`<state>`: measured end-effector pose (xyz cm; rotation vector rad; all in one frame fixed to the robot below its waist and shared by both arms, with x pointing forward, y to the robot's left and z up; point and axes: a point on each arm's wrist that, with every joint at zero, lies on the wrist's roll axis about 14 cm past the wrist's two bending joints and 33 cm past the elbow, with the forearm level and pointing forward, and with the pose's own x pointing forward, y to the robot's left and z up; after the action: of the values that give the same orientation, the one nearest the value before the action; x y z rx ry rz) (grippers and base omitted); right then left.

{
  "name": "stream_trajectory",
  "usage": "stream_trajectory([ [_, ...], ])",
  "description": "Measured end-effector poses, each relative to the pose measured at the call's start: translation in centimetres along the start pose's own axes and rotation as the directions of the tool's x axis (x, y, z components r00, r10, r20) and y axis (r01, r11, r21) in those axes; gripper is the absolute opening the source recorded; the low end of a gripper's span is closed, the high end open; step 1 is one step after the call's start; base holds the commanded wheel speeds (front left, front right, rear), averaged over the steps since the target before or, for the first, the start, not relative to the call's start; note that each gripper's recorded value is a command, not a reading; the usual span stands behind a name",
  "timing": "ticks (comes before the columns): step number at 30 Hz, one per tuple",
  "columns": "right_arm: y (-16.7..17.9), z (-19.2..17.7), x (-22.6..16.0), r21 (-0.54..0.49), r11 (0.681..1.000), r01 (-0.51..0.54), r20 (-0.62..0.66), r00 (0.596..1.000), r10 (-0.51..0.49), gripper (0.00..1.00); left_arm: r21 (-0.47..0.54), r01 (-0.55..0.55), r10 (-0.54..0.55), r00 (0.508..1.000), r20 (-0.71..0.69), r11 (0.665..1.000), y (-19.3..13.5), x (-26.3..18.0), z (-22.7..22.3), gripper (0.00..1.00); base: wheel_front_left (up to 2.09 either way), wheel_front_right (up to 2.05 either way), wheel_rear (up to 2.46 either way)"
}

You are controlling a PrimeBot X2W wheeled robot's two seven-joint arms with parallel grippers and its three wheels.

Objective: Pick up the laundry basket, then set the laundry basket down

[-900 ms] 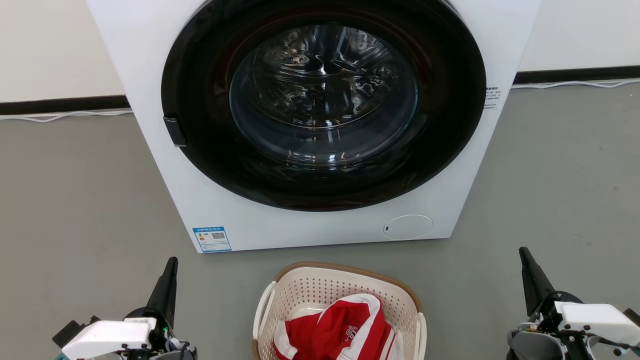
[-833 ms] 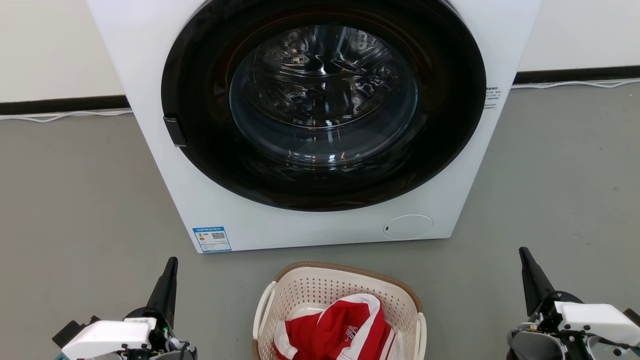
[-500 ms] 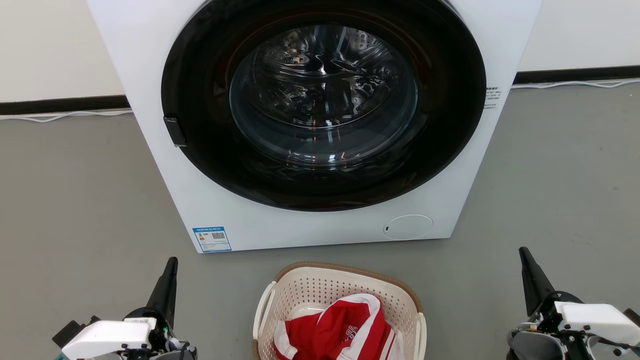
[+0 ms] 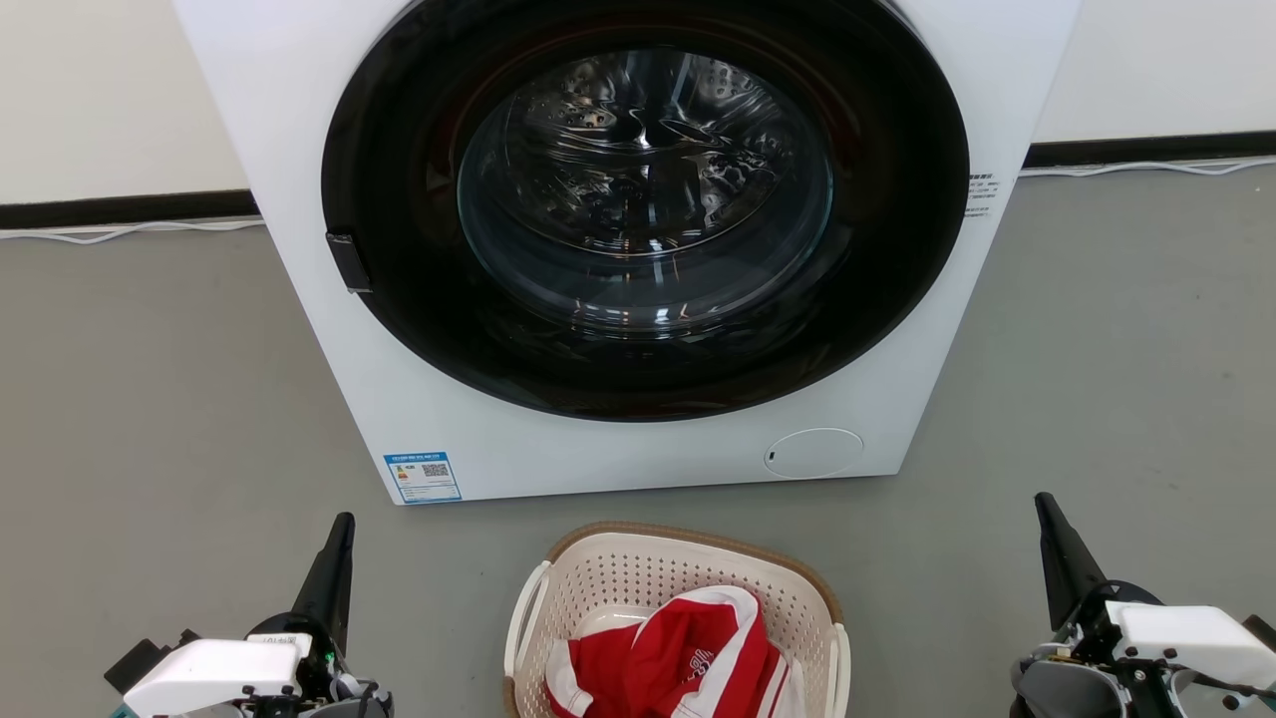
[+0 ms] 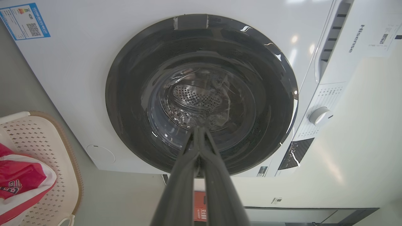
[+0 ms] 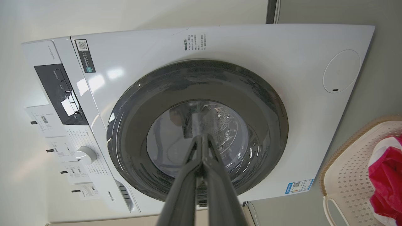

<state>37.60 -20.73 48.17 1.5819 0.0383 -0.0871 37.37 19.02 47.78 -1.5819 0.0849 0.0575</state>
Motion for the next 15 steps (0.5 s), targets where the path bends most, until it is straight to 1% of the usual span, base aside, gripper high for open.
stream_trajectory([
  [15,0.00,0.00,0.00,0.000,1.000,0.000,0.000,1.000,0.000,0.00,0.000,0.000,0.000,1.000,0.000,1.000,0.00,0.00,0.00,0.00,0.00,0.00,0.00],
])
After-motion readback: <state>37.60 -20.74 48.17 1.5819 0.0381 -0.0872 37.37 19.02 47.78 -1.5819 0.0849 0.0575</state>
